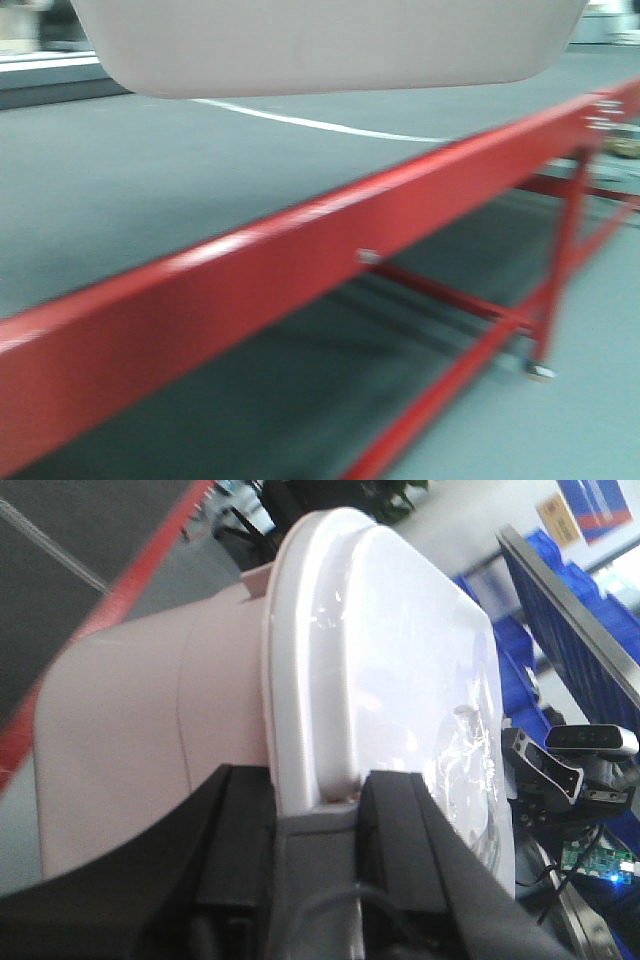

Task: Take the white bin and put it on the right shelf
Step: 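Carry the bin with both grippers while driving past the red table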

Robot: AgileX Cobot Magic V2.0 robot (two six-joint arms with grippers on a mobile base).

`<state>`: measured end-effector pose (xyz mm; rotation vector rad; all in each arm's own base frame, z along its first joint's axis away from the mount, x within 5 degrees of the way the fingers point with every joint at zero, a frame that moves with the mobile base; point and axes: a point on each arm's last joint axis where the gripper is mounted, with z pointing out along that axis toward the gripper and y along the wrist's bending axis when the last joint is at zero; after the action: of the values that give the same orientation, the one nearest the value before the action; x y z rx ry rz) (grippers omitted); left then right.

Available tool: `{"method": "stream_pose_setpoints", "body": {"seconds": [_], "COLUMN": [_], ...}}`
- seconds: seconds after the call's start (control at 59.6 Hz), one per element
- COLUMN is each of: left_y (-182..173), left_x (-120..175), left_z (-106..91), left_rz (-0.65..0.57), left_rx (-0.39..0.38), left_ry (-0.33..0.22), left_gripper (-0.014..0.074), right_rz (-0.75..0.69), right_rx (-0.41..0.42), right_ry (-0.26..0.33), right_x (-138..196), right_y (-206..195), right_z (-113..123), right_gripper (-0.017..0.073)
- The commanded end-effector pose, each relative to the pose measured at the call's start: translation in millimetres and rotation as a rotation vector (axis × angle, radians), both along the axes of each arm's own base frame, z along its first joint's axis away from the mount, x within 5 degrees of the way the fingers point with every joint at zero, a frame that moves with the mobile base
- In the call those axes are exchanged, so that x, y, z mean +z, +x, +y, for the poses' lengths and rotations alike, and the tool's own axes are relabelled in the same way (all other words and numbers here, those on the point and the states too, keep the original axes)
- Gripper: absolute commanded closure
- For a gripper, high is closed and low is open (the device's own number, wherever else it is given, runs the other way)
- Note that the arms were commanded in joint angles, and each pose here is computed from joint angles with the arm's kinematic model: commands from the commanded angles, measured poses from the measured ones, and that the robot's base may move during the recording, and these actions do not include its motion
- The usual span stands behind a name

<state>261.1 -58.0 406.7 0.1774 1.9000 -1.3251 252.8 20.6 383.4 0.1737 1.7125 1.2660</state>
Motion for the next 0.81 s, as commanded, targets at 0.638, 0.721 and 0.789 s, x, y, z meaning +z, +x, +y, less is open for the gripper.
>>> {"method": "stream_pose_setpoints", "body": {"seconds": [0.638, 0.721, 0.789], "left_y": [-31.5, -31.5, -31.5], "left_x": [23.9, 23.9, 23.9], "left_z": [-19.3, -19.3, -19.3], "left_rz": [-0.073, -0.073, -0.073], "left_rx": [-0.256, -0.256, -0.256], "left_ry": [-0.068, -0.068, -0.068], "left_gripper": [0.0720, 0.0720, 0.0720], "right_rz": [-0.140, -0.140, -0.140], "right_rx": [0.218, 0.218, 0.218], "right_ry": [0.093, 0.093, 0.093], "right_x": [32.8, 32.8, 32.8], "right_y": [-24.6, -24.6, -24.6], "right_z": [20.3, 20.3, 20.3], "right_gripper": [0.0501, 0.0501, 0.0501]}}
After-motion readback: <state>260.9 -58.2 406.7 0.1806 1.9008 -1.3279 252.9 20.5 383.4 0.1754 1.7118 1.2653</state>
